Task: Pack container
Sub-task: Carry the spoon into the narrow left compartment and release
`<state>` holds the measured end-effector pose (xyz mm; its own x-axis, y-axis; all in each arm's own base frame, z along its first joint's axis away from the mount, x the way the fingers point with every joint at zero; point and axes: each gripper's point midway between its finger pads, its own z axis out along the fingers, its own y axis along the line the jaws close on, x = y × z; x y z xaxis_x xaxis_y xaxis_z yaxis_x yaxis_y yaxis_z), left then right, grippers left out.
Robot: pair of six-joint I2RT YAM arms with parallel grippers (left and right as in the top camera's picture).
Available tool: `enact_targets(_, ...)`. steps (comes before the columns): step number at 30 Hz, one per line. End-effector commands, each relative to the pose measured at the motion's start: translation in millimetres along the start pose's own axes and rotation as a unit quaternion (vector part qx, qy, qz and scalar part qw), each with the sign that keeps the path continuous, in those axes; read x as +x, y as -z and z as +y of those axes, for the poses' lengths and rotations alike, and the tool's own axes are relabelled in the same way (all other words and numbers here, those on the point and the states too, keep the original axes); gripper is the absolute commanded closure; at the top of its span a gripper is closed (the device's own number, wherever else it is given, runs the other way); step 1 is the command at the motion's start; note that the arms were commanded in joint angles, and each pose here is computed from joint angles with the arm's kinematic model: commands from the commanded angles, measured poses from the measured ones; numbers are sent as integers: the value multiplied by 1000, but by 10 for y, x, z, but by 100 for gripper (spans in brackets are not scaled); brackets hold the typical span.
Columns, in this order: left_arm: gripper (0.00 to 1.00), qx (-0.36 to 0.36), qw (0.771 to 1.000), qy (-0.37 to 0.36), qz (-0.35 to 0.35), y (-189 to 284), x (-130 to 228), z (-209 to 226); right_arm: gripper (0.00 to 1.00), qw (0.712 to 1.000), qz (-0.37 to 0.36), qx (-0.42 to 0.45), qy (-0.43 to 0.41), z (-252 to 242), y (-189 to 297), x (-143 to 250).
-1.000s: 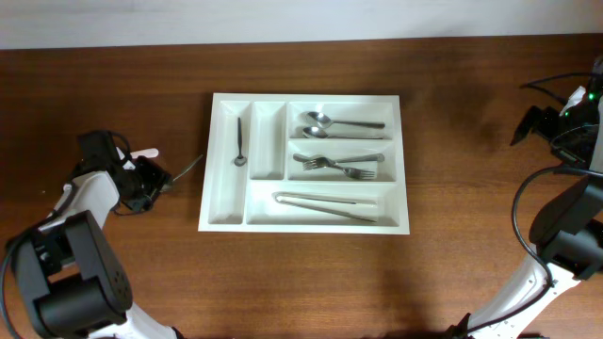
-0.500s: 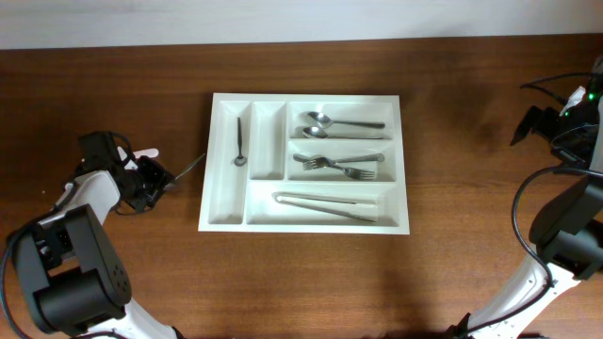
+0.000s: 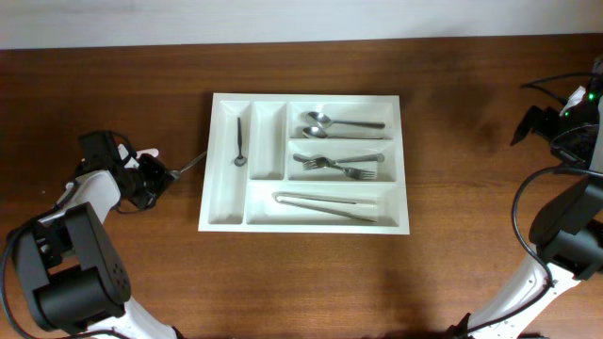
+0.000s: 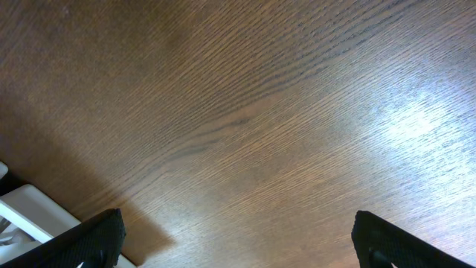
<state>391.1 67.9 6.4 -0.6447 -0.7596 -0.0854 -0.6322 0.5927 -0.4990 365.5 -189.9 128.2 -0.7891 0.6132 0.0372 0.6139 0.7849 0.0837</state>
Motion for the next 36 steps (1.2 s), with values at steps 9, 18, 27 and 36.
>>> enact_targets(9, 98, 9, 995, -72, -71, 365, -328, -263, 1, 1000, -19, -6, 8, 41, 132, -13)
enact_targets(18, 98, 65, 987, -125, -83, 923, -19, -831, 1, 1000, -19, -6, 8, 41, 132, -13)
enact_targets(27, 98, 116, 970, -208, -38, 984, 652, -1434, 2, 1000, -19, -6, 8, 41, 132, -13)
enact_targets(36, 98, 32, 995, -84, -42, 912, 649, -1123, 1, 1000, -19, -6, 8, 41, 132, -13)
